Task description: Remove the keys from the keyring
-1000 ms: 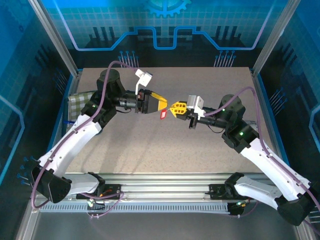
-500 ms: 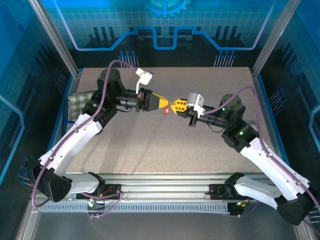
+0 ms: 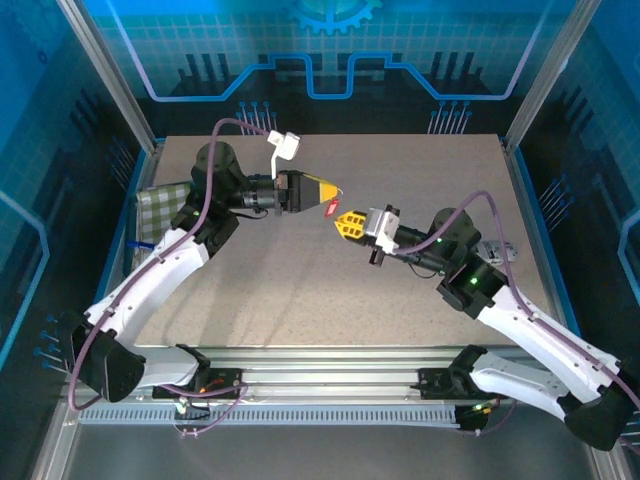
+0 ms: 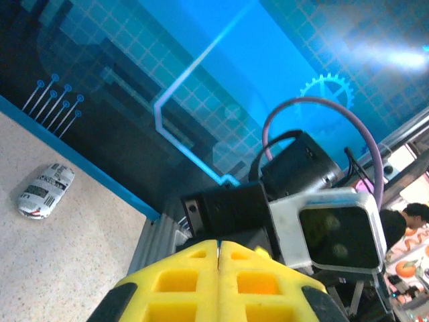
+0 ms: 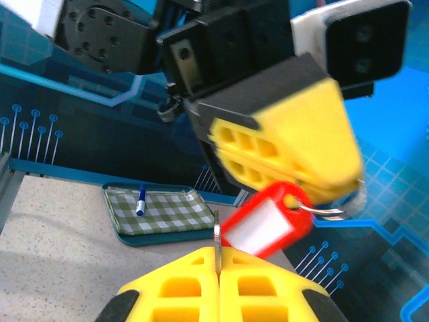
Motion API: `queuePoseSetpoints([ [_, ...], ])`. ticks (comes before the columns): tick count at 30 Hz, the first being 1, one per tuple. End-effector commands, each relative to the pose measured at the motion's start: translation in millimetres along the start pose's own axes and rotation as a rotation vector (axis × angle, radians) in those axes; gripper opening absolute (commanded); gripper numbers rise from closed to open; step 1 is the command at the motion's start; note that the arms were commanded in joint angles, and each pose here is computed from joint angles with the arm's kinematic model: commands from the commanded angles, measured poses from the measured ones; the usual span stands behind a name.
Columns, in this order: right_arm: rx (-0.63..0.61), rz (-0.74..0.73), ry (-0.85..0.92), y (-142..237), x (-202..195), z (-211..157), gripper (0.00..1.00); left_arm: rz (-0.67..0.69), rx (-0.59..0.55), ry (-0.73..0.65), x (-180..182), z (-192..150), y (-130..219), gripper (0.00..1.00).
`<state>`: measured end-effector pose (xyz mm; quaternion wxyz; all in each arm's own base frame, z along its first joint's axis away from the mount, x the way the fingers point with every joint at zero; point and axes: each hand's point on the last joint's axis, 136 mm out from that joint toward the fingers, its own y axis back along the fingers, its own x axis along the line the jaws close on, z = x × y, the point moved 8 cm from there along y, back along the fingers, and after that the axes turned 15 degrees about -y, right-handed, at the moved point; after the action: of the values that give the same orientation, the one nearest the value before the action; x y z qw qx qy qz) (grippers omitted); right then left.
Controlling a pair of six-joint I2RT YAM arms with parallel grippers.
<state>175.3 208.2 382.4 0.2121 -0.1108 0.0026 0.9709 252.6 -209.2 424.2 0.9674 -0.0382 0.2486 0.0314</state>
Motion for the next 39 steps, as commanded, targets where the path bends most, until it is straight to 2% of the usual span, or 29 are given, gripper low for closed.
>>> queuePoseSetpoints([
  [1,-0.028,-0.039,0.093,-2.0,3.1,8.7,0.00,0.019,-0.047,-0.003,2.8,4.7,1.3,0.00],
  [4,-0.002,-0.056,0.048,-5.6,-1.2,5.0,0.00,0.091,-0.055,0.000,10.8,1.4,5.4,0.00],
  [13,0.055,-0.123,-0.193,4.4,-23.9,-15.0,0.00,0.475,0.016,0.006,47.3,-30.9,29.2,0.00],
  [16,0.073,-0.154,-0.287,7.6,-33.6,-21.6,0.00,0.629,0.046,0.029,62.0,-48.0,39.8,0.00],
  [20,0.148,-0.201,-0.375,9.7,-34.2,-52.4,0.00,0.771,0.109,0.086,87.3,-80.4,49.4,0.00],
  [25,0.193,-0.245,-0.489,11.4,-35.0,-80.0,0.00,0.885,0.174,0.184,123.3,-122.0,55.4,0.00],
  [28,0.213,-0.265,-0.530,12.5,-34.2,-95.1,0.00,0.919,0.247,0.237,144.6,-145.5,54.7,0.04],
  [30,0.228,-0.281,-0.552,13.0,-33.6,-103.9,0.00,0.959,0.291,0.284,157.6,-160.4,56.8,0.02],
  [33,0.249,-0.304,-0.578,14.5,-32.7,-117.7,0.00,1.011,0.324,0.321,172.3,-175.5,59.8,0.01],
  [39,0.292,-0.339,-0.626,13.1,-34.2,-137.6,0.00,1.123,0.388,0.366,198.5,-196.5,67.0,0.07],
])
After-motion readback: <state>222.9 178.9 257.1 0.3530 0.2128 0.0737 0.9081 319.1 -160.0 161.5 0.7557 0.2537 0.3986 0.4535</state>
